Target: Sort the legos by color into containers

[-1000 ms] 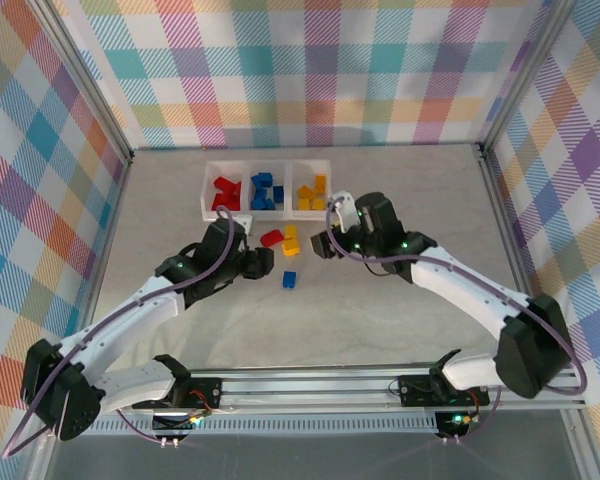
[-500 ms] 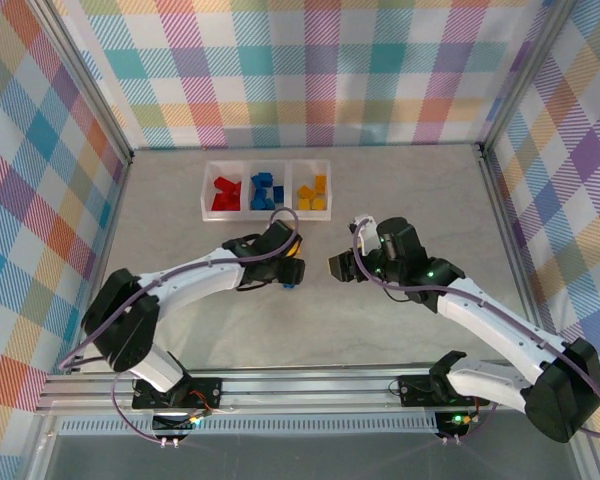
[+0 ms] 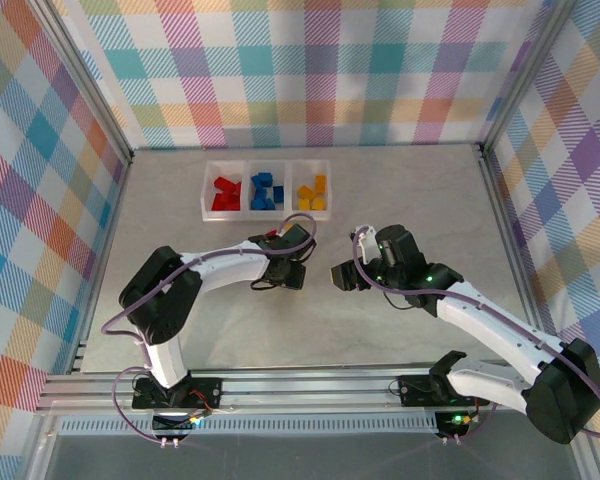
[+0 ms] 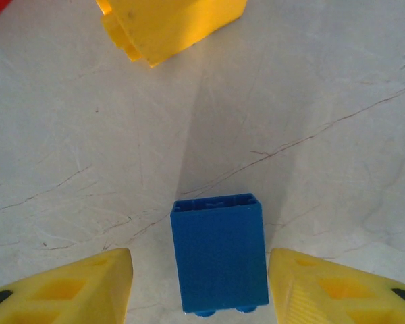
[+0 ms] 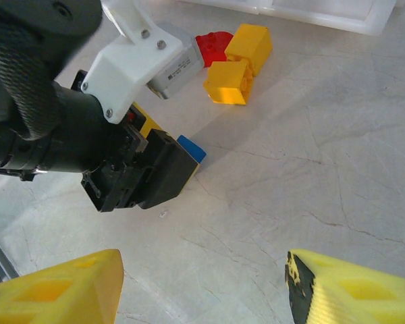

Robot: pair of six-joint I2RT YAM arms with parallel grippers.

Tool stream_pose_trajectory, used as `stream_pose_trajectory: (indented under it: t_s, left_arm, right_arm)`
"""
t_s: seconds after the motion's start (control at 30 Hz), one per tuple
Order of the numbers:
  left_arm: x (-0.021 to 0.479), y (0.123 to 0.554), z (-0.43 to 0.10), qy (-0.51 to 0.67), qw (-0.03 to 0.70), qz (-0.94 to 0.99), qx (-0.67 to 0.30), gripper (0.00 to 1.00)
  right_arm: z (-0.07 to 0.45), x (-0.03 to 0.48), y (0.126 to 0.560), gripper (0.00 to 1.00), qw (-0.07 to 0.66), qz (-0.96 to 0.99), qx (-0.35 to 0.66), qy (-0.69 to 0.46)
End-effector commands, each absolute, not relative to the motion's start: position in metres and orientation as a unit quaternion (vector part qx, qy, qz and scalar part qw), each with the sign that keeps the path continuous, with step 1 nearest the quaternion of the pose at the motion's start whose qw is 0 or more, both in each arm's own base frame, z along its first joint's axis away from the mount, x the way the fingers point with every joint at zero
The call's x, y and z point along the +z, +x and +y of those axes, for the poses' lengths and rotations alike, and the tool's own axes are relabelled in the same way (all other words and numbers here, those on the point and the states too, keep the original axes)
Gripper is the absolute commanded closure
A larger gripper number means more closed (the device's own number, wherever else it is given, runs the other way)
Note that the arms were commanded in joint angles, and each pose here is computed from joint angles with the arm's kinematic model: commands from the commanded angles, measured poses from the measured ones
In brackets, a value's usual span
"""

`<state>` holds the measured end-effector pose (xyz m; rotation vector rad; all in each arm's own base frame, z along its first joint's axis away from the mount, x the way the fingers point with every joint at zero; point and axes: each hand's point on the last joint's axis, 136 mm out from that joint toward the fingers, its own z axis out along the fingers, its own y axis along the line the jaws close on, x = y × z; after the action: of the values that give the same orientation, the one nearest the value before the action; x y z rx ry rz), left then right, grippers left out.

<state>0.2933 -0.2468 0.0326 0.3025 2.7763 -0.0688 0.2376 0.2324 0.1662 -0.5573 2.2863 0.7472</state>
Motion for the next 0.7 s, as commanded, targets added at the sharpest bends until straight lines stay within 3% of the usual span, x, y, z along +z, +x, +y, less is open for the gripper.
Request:
stream_pose_trajectory:
  t_s: [0.0, 0.4, 0.67]
  left_arm:
    - [0.030, 0.292, -0.247, 0.102, 0.162, 0.981, -0.013, 0.47]
    - [0.031, 0.292, -0.246, 0.109, 0.162, 0.981, -0.009, 0.62]
    - [0.060, 0.305, -0.241, 0.110, 0.189, 0.976, -0.004, 0.66]
  right_arm:
    - [0.233, 0.167, 0.234, 0.35, 0.325, 0.874, 0.291, -0.213]
    - [0.230, 0.166, 0.235, 0.35, 0.327, 0.877, 0.282, -0.210]
    - [0.227, 0.163, 0.236, 0.35, 0.329, 0.880, 0.275, -0.206]
